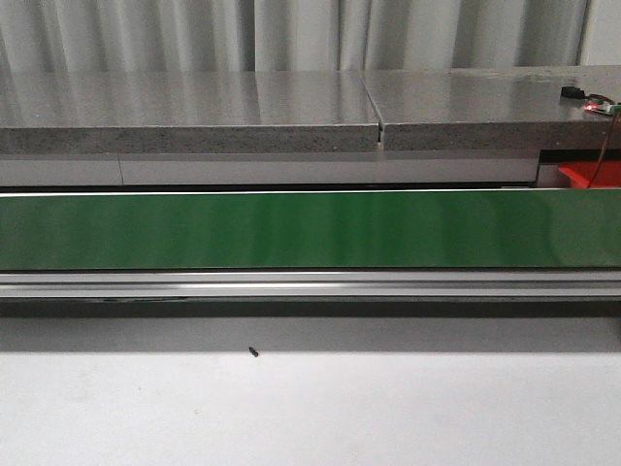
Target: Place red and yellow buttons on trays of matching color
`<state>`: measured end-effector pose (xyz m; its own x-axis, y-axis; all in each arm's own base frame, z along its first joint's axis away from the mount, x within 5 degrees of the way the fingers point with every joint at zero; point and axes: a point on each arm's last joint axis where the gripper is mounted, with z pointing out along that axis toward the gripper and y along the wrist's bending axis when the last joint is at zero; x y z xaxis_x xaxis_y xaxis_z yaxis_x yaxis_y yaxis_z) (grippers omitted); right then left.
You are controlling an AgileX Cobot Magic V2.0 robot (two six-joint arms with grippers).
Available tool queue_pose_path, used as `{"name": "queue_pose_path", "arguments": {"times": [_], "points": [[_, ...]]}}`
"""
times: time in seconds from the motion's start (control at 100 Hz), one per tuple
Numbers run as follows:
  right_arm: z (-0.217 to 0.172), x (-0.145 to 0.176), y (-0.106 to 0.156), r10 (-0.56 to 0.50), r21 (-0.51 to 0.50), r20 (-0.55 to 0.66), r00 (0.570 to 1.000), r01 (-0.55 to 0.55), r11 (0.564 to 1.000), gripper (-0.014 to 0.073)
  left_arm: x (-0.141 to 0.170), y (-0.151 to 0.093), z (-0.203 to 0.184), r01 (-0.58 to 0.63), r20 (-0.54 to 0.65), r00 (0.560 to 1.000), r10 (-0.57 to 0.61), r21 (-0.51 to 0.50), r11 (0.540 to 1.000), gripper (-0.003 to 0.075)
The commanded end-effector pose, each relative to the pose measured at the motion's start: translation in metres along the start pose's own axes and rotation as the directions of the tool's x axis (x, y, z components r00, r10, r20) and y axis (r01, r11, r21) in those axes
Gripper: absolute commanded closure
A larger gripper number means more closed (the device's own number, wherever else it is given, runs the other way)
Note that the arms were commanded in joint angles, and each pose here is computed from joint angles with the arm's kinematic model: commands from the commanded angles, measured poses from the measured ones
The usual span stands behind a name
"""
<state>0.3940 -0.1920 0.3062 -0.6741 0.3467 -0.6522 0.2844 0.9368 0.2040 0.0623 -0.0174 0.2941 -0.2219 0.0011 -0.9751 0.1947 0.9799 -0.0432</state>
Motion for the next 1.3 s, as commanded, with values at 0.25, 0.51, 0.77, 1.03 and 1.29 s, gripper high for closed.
{"name": "queue_pose_path", "arguments": {"times": [0.25,0.51,0.77,1.03,1.29], "points": [[-0.116,-0.008,0.109,-0.195,-0.099,0.29,0.937,0.232,0.968,-0.0028,-0.015,0.001,-0.002,0.021,0.096,0.995,-0.02,-0.007,1.0,0.0741],[-0.151,0.066,0.158,-0.263,-0.167,0.364,0.894,0.34,0.925,-0.0028,-0.015,0.001,-0.002,0.021,0.096,0.995,-0.02,-0.007,1.0,0.0741],[-0.168,0.15,0.144,-0.267,-0.166,0.387,0.883,0.351,0.922,-0.0008,-0.015,0.001,-0.002,0.021,0.096,0.995,-0.02,-0.007,1.0,0.0741],[-0.19,0.204,0.127,-0.269,-0.172,0.398,0.877,0.359,0.917,0.0154,-0.015,0.001,-0.002,0.021,0.096,0.995,-0.02,-0.007,1.0,0.0741],[-0.204,0.229,0.118,-0.302,-0.147,0.429,0.851,0.396,0.907,0.0538,-0.015,0.001,-0.002,0.021,0.096,0.995,-0.02,-0.007,1.0,0.0741]]}}
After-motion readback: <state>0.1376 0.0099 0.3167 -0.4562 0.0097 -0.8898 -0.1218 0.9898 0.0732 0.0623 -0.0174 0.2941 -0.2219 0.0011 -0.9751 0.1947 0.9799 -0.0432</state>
